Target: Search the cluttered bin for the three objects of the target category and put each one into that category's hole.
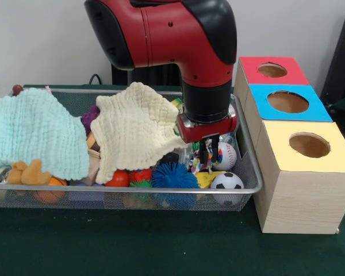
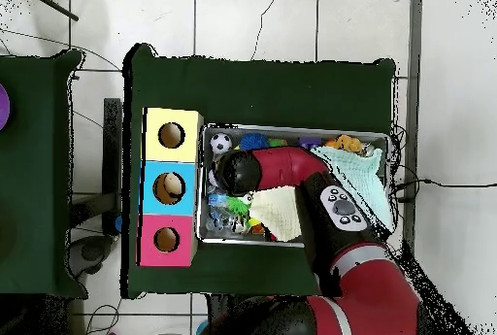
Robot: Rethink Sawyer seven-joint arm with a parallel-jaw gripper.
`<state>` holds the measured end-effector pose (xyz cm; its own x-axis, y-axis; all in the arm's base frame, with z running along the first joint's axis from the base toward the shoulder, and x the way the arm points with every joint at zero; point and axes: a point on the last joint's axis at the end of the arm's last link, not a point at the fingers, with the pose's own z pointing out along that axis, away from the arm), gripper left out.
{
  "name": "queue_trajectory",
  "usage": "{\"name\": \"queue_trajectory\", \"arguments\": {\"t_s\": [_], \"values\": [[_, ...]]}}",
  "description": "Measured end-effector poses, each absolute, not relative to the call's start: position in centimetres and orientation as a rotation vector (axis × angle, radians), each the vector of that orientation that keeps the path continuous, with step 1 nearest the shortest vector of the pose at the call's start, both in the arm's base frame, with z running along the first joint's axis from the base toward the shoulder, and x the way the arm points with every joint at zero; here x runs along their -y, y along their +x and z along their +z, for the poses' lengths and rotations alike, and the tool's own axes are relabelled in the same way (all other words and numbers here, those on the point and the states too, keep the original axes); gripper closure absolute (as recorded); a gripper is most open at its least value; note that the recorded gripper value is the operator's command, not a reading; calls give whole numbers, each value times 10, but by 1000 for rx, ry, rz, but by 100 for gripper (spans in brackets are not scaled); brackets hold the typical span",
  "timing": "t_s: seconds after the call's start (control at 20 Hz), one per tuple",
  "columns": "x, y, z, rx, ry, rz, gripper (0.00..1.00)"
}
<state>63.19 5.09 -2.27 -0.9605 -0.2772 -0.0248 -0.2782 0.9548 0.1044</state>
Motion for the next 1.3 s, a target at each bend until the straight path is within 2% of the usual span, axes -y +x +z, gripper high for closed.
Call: {"name": "queue_trajectory", "arguments": {"t_s": [0.4,0.8,0.95,1.3], "values": [[-52,634,-12,-3086,-449,159,100],[-55,635,54,-3041,-391,240,100],[-57,640,92,-3006,-348,292,100],[-73,642,134,-2944,-343,338,100]]}}
